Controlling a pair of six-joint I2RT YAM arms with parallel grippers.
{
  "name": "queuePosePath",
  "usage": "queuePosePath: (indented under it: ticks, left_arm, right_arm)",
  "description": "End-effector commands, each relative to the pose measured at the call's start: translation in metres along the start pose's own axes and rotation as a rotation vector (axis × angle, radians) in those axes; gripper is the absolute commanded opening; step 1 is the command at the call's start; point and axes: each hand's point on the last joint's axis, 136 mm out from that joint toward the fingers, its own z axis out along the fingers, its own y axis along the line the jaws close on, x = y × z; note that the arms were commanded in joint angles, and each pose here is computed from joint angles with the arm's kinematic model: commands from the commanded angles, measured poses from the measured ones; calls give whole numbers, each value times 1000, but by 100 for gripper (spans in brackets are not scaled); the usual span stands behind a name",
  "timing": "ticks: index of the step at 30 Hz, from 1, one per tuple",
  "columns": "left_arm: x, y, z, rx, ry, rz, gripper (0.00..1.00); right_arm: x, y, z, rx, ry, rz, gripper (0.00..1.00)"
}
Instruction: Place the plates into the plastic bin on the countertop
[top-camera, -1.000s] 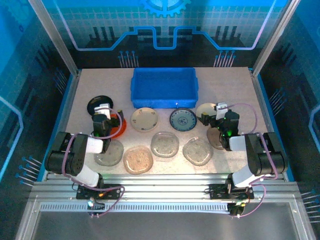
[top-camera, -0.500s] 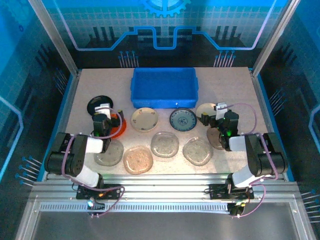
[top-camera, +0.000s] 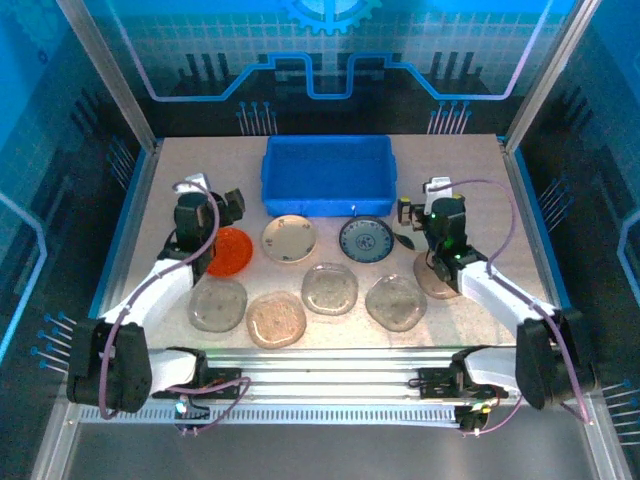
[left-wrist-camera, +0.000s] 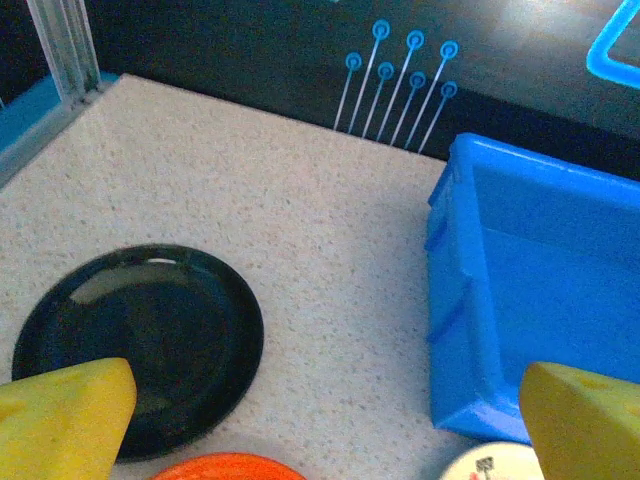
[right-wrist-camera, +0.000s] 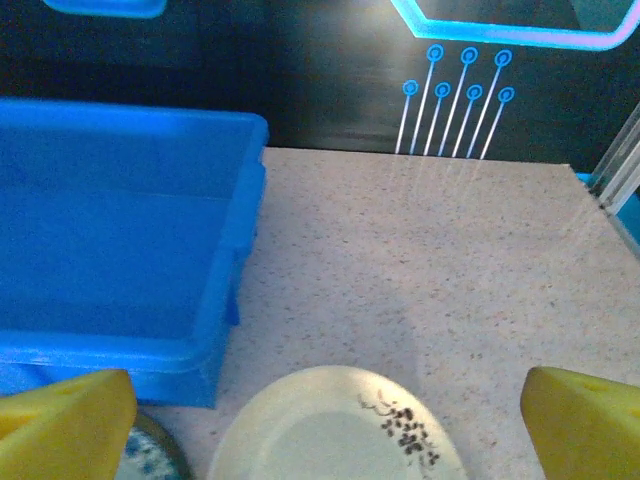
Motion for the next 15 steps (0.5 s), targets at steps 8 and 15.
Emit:
queuePosePath:
  ticks: [8,15]
  left_arm:
    - [3,-25,-13,104,260,-210,99]
    - [-9,27,-14,-69,250,-300,96]
  right_arm:
    - [30,88,-65,-275,344,98,100]
    - [44,117,-91,-390,456,132,100]
